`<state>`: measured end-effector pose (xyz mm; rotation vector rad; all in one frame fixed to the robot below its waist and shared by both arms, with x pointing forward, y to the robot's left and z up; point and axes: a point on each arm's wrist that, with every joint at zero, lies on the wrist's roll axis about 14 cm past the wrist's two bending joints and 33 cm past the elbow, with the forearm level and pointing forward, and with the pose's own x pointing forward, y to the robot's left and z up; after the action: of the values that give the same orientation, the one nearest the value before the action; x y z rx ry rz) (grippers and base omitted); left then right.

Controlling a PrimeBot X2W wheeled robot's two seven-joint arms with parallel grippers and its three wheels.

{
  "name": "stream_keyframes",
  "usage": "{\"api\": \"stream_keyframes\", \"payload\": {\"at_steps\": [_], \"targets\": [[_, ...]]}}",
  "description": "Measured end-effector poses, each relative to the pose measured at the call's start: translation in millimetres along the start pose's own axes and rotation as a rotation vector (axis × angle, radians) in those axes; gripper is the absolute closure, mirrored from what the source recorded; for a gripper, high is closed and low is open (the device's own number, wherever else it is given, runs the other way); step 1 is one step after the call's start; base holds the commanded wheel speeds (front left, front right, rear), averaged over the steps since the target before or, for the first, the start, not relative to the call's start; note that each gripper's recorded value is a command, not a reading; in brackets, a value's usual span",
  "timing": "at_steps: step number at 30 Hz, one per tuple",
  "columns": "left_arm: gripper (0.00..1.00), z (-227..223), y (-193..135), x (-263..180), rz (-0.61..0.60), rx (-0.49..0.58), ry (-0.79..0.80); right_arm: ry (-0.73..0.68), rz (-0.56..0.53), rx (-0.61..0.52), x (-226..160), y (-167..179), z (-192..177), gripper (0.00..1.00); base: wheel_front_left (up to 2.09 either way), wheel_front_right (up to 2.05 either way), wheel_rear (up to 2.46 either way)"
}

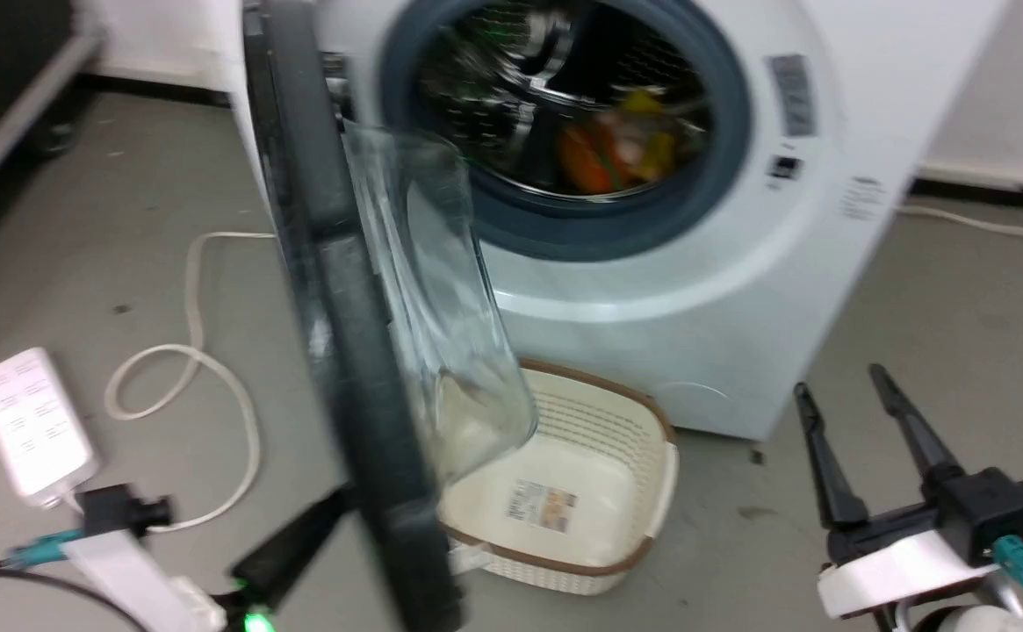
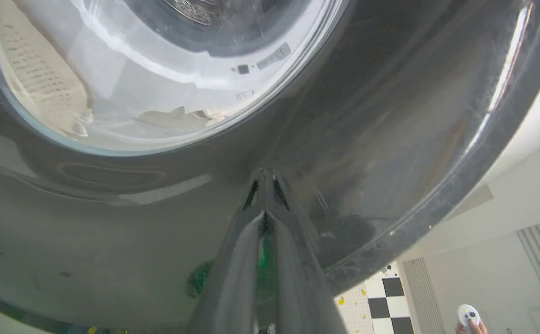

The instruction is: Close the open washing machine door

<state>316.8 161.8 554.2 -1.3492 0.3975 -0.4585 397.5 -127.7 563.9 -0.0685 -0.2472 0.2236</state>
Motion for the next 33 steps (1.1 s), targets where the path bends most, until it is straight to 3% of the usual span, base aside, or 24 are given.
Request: {"api": "stream_keyframes", "payload": {"at_steps": [8, 13, 20, 26, 33], "targets": [[1.0, -72, -9, 70, -0.096, -0.083, 0.255, 0.049, -0.206, -0.028, -31, -67, -9, 0.0, 0.0, 0.0, 0.0], [1.0, -95, -12, 119, -0.125, -0.105, 0.326, 0.078, -0.298, -0.036, -50, -95, -14, 0.0, 0.0, 0.0, 0.0], [1.0, -95, -5, 201, -0.112, -0.167, 0.257, 0.147, -0.416, -0.051, -83, -126, -28, 0.0, 0.0, 0.0, 0.0], [1.0, -88, 7, 261, -0.087, -0.199, 0.162, 0.188, -0.455, -0.056, -93, -136, -38, 0.0, 0.0, 0.0, 0.0], [1.0, -88, 11, 277, -0.078, -0.204, 0.117, 0.186, -0.422, -0.033, -86, -126, -42, 0.0, 0.0, 0.0, 0.0]]}}
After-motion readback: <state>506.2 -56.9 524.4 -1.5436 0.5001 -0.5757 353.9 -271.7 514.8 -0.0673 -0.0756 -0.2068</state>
